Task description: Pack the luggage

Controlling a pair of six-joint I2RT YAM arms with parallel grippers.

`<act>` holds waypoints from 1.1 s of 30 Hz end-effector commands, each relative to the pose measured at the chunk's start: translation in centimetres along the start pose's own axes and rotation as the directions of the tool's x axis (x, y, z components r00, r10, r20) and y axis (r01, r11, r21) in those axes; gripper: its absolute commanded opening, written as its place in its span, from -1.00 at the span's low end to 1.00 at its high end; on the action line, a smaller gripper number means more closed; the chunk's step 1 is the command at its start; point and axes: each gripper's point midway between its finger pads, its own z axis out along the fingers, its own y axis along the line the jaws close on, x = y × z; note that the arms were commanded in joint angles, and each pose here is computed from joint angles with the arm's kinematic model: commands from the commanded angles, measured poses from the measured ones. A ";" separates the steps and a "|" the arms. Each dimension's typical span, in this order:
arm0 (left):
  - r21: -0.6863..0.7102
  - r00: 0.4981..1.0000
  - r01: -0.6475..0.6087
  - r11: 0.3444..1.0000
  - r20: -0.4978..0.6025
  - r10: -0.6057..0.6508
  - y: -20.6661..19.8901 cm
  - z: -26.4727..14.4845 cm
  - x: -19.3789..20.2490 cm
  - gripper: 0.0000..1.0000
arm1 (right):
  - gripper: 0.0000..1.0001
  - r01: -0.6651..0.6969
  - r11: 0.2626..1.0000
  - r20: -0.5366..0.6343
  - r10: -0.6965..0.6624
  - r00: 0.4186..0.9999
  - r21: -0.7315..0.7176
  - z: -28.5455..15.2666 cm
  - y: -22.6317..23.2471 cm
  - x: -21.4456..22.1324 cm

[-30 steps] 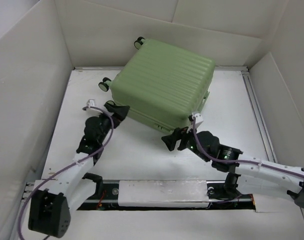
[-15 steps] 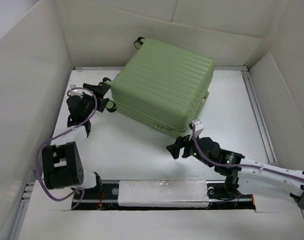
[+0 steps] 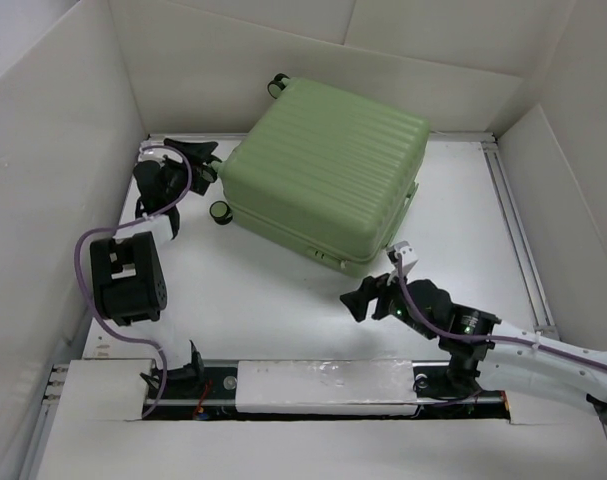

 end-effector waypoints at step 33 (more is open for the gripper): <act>0.051 0.966 -0.247 0.968 0.085 0.243 -0.2 -17.9 8.9 -1.00 | 0.04 0.163 0.949 0.044 -0.181 0.983 0.269 2.6 -11.2 -12.6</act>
